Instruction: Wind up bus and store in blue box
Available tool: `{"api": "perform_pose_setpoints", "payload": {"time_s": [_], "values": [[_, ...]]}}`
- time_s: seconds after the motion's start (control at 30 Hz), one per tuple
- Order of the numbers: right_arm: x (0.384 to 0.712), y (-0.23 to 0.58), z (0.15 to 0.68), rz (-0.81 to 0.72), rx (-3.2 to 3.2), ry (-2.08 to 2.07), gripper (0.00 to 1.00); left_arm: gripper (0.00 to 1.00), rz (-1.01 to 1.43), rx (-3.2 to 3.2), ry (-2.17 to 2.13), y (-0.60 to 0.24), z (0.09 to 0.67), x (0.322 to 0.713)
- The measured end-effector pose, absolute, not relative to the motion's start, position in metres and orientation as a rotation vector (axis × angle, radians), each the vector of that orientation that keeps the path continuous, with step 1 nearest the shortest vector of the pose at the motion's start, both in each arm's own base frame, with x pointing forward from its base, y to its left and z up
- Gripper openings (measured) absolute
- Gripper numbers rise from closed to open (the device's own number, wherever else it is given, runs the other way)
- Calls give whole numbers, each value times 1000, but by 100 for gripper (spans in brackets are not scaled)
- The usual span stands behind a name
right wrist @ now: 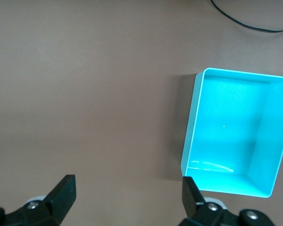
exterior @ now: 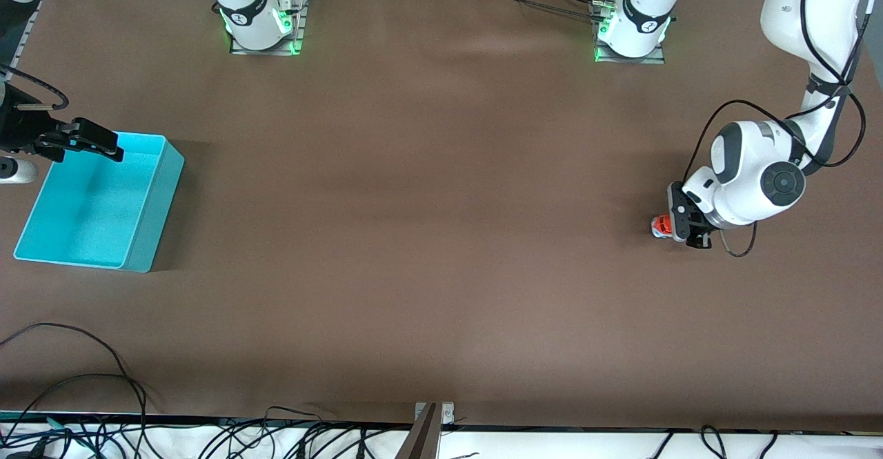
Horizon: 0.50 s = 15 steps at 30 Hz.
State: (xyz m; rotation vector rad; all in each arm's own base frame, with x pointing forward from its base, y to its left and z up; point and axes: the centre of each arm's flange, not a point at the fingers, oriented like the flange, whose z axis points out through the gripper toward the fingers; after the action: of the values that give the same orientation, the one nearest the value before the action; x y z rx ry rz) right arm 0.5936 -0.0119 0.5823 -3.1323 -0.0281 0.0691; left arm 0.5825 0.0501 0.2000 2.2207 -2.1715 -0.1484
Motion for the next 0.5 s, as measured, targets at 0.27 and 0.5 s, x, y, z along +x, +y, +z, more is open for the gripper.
{"api": "perform_pose_setpoints", "payload": {"time_s": [0.27, 0.5], "values": [[594, -12, 582, 69, -3132, -28, 100, 51, -144, 2243, -2144, 90, 200, 578], [594, -12, 582, 69, -3132, -28, 100, 51, -135, 2259, -2126, 129, 200, 572]]}}
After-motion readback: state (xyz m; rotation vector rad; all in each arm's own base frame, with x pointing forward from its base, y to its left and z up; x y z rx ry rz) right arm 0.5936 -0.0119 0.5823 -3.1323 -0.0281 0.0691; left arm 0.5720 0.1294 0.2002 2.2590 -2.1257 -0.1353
